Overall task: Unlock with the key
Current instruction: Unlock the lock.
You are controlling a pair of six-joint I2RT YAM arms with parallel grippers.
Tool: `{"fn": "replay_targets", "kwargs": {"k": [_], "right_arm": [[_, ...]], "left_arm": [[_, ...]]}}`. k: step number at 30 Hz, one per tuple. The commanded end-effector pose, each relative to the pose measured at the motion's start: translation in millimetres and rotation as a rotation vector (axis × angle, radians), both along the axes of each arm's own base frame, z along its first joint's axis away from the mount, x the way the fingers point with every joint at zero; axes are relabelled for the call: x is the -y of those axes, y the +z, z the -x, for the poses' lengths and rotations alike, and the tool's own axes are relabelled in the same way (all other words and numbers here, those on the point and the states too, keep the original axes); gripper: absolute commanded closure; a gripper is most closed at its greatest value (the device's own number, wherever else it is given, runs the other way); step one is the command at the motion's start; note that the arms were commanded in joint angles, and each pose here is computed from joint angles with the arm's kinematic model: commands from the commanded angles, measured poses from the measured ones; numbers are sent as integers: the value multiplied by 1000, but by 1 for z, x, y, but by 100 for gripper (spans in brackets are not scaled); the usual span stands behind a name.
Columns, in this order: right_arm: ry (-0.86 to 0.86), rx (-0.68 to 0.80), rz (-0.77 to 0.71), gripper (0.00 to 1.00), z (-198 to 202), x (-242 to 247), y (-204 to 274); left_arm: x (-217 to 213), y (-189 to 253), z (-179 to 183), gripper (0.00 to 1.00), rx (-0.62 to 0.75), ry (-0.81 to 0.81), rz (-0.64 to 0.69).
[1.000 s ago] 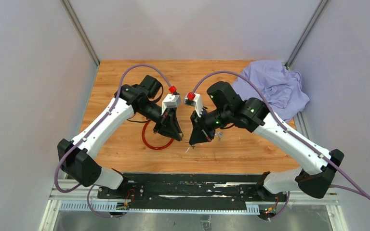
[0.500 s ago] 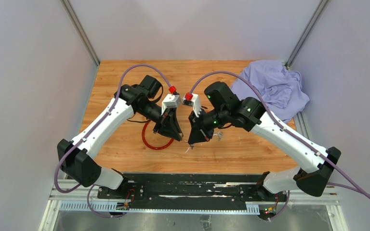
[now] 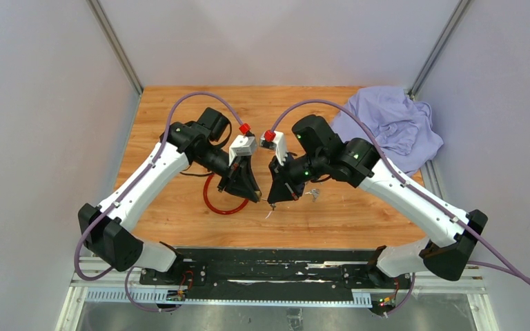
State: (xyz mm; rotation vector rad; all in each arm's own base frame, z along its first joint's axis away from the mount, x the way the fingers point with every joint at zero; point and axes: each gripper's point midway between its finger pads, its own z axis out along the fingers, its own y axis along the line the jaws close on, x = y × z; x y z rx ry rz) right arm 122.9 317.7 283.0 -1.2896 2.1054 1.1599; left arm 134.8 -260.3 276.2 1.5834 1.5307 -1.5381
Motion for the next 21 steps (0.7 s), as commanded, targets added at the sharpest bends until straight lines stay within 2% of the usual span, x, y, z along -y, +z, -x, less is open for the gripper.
{"fn": "replay_targets", "kwargs": {"k": [1,21], "right_arm": [[19,17,-42,100,2,-7,14],[21,30,-58,99,-2,-8,13]], "left_arm": [[-1,12,9,100,27,-22,47],[2,6,3,99,21,-23,34]]}}
